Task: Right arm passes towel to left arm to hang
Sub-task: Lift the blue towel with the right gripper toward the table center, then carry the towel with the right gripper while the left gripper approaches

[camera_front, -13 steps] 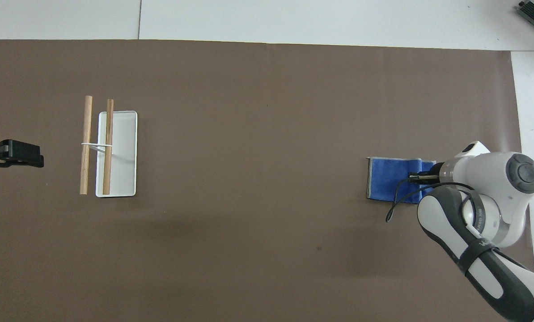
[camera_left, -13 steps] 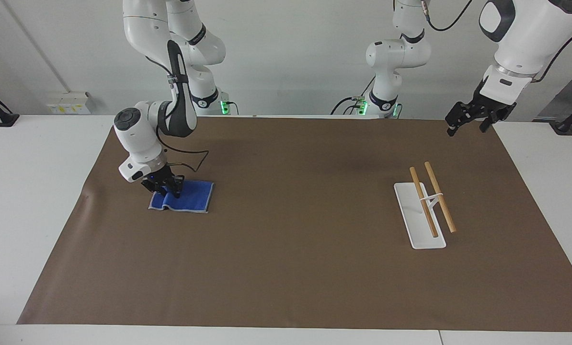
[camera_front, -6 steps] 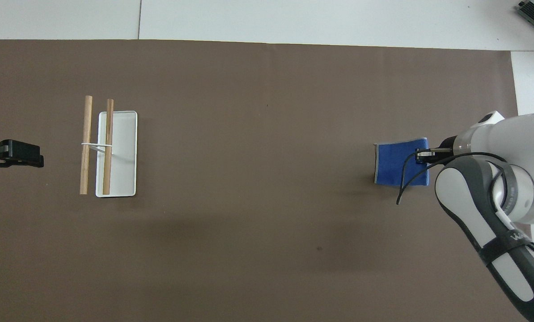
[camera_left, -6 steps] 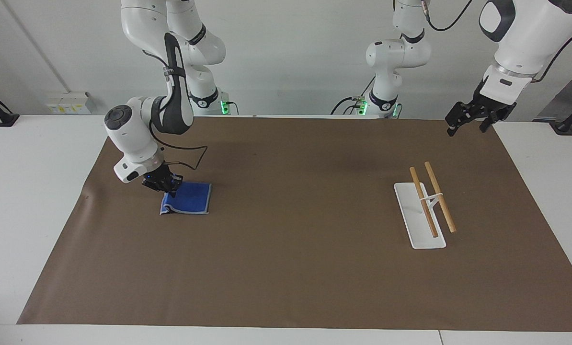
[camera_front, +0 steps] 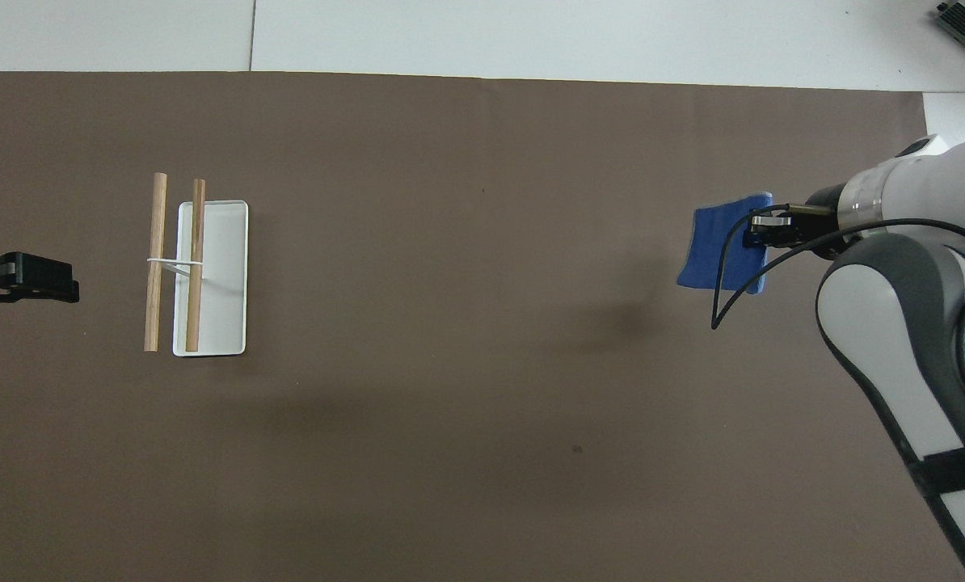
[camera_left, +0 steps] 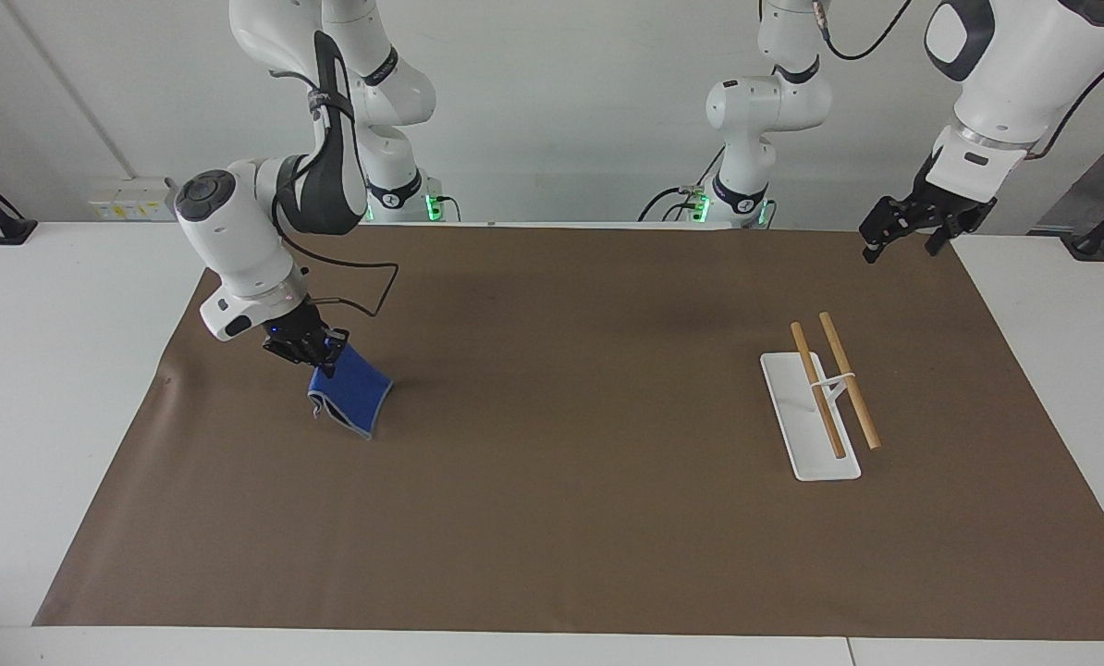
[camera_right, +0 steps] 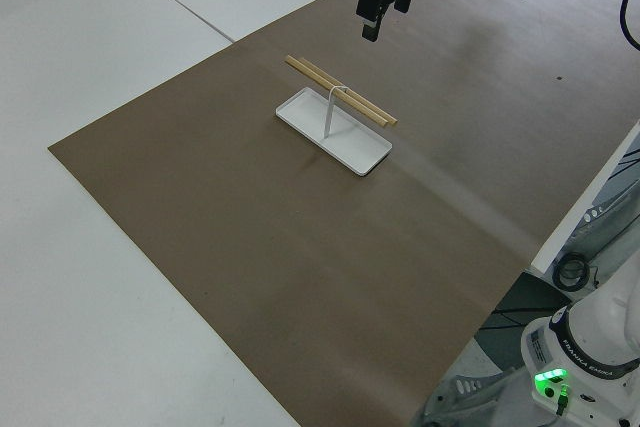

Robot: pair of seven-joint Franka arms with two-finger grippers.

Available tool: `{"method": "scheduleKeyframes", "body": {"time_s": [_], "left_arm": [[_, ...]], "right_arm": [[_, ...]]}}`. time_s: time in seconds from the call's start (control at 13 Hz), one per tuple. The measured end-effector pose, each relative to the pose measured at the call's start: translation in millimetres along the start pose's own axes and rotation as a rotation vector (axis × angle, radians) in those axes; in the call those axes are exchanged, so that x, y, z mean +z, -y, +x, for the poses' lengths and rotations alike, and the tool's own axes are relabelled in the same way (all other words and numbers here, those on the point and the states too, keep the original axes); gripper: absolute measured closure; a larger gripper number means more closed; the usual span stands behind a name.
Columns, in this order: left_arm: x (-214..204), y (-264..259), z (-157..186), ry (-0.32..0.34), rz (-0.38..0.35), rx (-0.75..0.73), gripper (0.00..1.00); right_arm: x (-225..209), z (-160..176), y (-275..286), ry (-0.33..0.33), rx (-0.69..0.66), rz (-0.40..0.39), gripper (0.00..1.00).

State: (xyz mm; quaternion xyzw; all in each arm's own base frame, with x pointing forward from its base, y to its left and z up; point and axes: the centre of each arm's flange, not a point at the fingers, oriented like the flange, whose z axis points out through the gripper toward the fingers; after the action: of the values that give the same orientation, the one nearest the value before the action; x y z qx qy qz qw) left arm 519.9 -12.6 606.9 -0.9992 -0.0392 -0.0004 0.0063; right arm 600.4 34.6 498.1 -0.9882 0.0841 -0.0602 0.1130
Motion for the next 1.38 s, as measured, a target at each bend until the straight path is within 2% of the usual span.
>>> {"method": "scheduleKeyframes", "body": {"time_s": [0.46,0.85,1.0,1.38], "left_arm": [[1.8,-2.9,-1.3,0.010,0.002,0.005,0.00],[4.5,-47.7,-11.1,0.038,0.008,0.046,0.00],[4.7,-87.3,-19.9,0.049,-0.040,-0.071,0.00],[-5.3,-169.3,-30.3,0.033,-0.264,-0.484,0.00]], "right_arm": [[-20.8,2.6,49.7,-0.003,0.267,0.293,0.96],[-21.9,-5.8,87.0,0.120,0.514,0.531,0.96],[-23.0,-10.9,107.6,0.174,0.593,0.619,0.96],[-24.7,-23.2,151.7,0.268,0.753,0.773,0.96]]}}
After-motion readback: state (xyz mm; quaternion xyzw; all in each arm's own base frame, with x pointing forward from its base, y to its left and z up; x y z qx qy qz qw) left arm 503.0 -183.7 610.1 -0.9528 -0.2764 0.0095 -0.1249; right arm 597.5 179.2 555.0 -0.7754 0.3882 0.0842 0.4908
